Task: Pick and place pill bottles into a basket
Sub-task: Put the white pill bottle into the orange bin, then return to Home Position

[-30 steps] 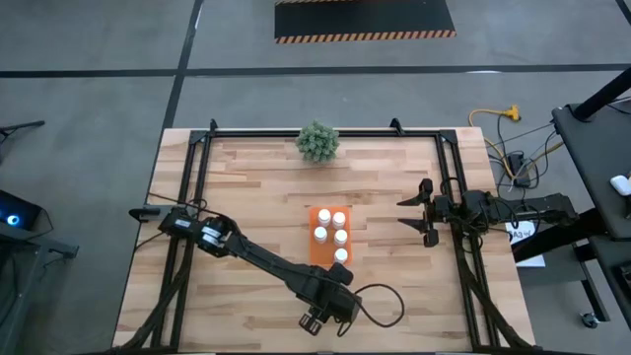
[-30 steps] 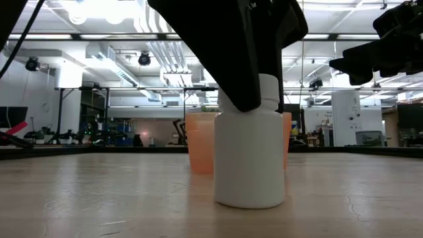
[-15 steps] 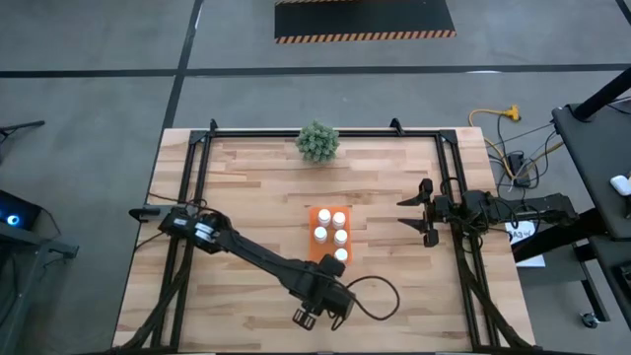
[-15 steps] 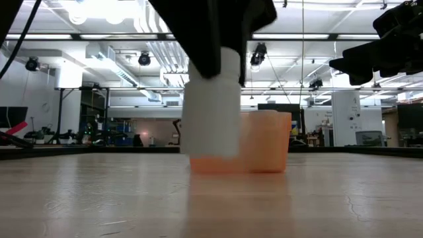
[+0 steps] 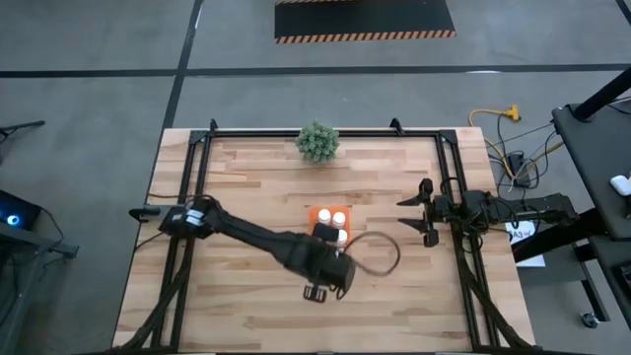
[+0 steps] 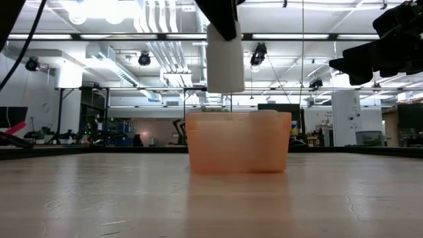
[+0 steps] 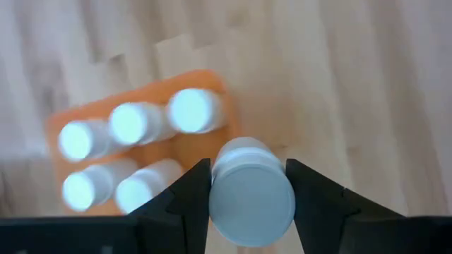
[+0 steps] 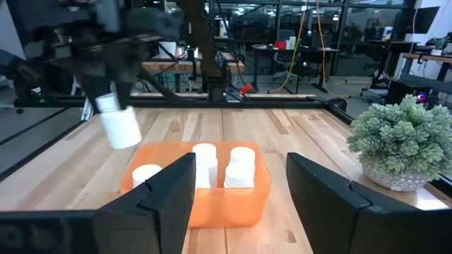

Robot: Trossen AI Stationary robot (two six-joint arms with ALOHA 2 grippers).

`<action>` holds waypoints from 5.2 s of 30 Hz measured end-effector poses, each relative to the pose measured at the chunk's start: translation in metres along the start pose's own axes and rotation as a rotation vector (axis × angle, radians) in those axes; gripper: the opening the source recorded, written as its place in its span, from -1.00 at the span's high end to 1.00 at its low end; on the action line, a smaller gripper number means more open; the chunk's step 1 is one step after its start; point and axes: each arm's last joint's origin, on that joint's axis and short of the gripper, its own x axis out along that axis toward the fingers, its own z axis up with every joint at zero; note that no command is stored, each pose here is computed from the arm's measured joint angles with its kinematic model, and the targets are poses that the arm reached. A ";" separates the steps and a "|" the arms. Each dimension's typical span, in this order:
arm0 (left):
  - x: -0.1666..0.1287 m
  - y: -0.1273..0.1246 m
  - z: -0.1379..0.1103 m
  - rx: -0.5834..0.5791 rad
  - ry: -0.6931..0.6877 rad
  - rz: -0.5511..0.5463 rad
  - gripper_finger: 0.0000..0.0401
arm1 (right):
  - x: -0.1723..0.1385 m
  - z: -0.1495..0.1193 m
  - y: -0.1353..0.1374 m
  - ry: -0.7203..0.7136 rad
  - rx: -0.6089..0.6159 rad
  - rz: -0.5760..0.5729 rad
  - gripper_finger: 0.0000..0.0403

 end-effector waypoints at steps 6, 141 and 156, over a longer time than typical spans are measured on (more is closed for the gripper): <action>0.005 0.023 0.000 -0.089 0.027 0.025 0.29 | 0.000 0.000 0.000 0.000 0.001 -0.001 -0.04; -0.048 0.086 -0.286 -0.112 -1.141 -0.142 -0.22 | 0.001 -0.001 0.000 0.015 -0.056 0.000 -0.04; -0.062 0.073 -0.342 -0.059 -1.360 -0.145 -0.22 | 0.001 -0.001 0.000 0.009 -0.070 0.000 -0.04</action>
